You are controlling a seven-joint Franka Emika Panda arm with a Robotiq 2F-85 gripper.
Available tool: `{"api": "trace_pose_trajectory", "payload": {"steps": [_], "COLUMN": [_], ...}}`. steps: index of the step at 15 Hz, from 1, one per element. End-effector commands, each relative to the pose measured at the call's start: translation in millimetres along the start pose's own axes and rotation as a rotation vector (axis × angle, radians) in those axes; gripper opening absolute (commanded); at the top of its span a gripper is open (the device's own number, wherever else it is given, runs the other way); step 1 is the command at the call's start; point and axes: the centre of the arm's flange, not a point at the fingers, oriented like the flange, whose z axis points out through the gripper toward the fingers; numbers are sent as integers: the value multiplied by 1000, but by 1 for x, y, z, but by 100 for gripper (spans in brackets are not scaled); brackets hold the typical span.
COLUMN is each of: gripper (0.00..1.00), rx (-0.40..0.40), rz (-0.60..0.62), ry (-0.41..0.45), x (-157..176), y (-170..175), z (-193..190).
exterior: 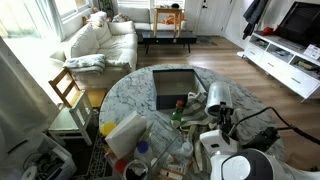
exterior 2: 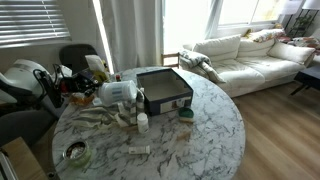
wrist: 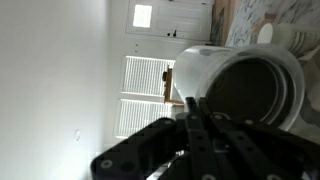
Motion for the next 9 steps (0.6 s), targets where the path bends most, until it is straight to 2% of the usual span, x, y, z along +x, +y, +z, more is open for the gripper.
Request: {"api": "trace_pose_trajectory", "payload": {"steps": [1, 5, 6, 7, 8, 9], "gripper": [1, 1, 25, 30, 7, 7], "rx": [-3, -43, -40, -29, -29, -28], "rz": [-48, -52, -54, -59, -65, -66], "ry": [49, 87, 94, 99, 101, 100], "x": [1, 3, 3, 3, 3, 3], "y": [-20, -28, -29, -31, -32, -33], "z": [-3, -4, -4, -4, -3, -3]}}
